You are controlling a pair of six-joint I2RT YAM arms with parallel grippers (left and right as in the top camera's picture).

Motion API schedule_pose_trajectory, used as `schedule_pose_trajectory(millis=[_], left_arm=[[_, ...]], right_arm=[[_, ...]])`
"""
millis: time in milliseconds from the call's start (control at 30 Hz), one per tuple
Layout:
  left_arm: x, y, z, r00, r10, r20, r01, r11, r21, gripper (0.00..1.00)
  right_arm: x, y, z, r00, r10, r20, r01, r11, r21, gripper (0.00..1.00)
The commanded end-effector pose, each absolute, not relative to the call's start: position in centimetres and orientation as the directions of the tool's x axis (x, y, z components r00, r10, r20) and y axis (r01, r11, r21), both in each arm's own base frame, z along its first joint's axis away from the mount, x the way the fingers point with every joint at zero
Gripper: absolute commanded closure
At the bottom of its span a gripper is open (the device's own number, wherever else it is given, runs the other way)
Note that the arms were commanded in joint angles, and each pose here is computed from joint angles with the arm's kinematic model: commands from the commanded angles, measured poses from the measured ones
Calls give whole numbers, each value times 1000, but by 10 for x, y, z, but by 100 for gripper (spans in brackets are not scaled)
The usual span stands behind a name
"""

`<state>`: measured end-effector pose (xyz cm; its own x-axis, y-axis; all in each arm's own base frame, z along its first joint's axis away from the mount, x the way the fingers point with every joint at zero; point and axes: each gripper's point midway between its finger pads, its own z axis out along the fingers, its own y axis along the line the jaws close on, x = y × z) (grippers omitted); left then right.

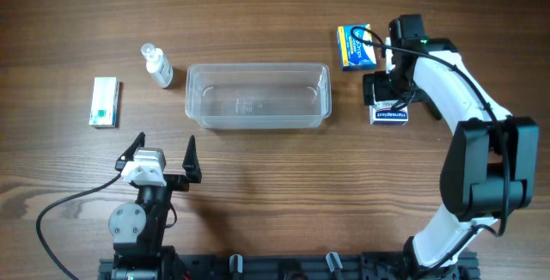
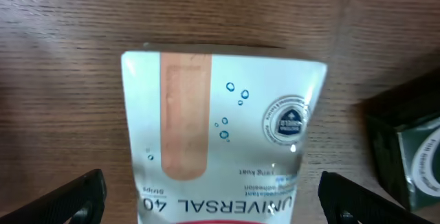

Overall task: Pack container
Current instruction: 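Move the right gripper to the white box and grasp it, then carry the white box with the right gripper into the container and release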

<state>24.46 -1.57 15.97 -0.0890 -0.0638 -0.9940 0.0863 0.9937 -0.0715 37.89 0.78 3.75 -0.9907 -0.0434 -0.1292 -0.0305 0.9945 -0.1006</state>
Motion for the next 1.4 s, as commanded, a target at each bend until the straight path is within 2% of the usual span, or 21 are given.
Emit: schedule_pose_trajectory(millis=[0,367,400,533,633,833,967,1133,1267,1367], left_arm=[[245,-16,158,-85,-45,-995,87,995,-53,0],[245,-16,158,-85,-45,-995,86,995,-53,0],[245,-16,158,-85,-45,-995,87,995,-53,0],[245,-16,158,-85,-45,-995,87,995,-53,0],[245,-16,158,-85,-45,-995,87,995,-53,0],[245,-16,158,-85,-45,-995,87,995,-53,0],[245,-16,158,-86,-45,-995,87,995,-53,0],[245,-16,158,-85,-45,-995,87,995,-53,0],[245,-16,158,-85,-45,-995,87,995,-53,0],[245,-16,158,-85,-45,-995,87,995,-53,0]], right_arm=[[377,9,21,-995,-35,-89,-27,996,-86,0],[376,4,-5,-997,-48,-55,-43,995,-89,1],[376,4,-5,-997,-48,-59,-43,995,-89,3],[378,4,-5,-997,-47,-66,-41,995,-88,27],[378,4,-5,-997,-40,-66,-34,996,-88,30],[380,9,1,-996,-23,-81,-18,998,-57,29],[393,24,42,-988,-22,-153,-26,999,24,29],[399,52,125,-959,-22,-282,-75,981,178,29],[386,86,194,-920,-6,-391,-151,928,340,29],[368,123,243,-861,-55,-506,-290,869,400,29]])
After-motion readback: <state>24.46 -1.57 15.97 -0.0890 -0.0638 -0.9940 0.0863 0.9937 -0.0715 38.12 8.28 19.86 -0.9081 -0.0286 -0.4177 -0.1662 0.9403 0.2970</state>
